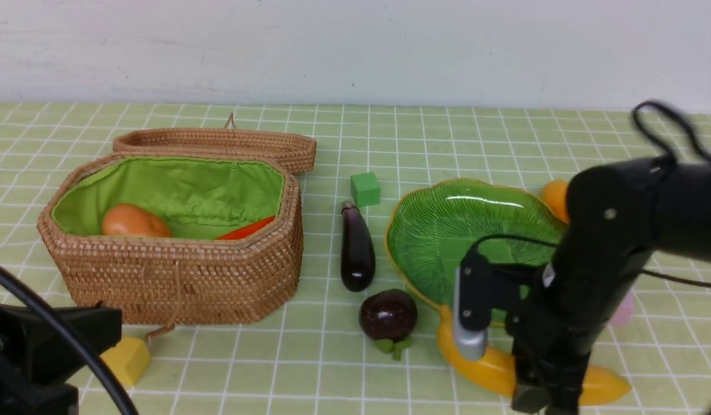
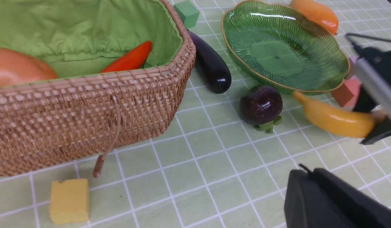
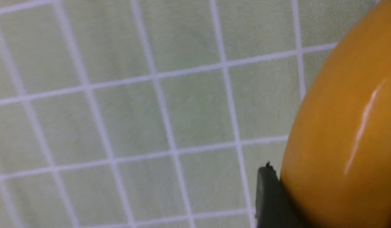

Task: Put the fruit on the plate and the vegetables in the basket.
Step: Use the right arm to grab a banana and put it into the right plate

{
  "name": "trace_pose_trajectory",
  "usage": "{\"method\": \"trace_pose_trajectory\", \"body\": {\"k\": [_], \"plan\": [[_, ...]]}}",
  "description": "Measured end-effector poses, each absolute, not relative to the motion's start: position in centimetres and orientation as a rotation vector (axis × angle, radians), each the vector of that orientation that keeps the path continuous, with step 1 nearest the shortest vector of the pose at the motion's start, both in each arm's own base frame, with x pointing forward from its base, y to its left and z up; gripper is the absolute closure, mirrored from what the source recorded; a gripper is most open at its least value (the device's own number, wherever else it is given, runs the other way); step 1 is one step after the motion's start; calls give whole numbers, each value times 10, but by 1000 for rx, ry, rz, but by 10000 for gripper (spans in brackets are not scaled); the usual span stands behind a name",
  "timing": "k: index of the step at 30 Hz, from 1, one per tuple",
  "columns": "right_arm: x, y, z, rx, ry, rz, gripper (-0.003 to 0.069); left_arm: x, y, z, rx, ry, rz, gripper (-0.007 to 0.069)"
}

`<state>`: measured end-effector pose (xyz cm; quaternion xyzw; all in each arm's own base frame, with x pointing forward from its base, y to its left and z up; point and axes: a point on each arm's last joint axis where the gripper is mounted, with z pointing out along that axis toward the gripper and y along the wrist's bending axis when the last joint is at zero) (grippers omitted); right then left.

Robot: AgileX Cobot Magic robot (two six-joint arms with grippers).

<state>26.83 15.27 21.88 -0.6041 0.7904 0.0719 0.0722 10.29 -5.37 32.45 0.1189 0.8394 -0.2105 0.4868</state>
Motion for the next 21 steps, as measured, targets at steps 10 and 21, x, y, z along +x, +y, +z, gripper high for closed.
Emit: {"method": "trace_pose_trajectory", "body": {"k": [10, 21], "plan": [[312, 162, 295, -1038, 2338, 276, 342, 103, -54, 325, 290, 2034, -510, 610], [414, 167, 253, -632, 2595, 332, 342, 103, -54, 325, 295, 2033, -505, 607]]}}
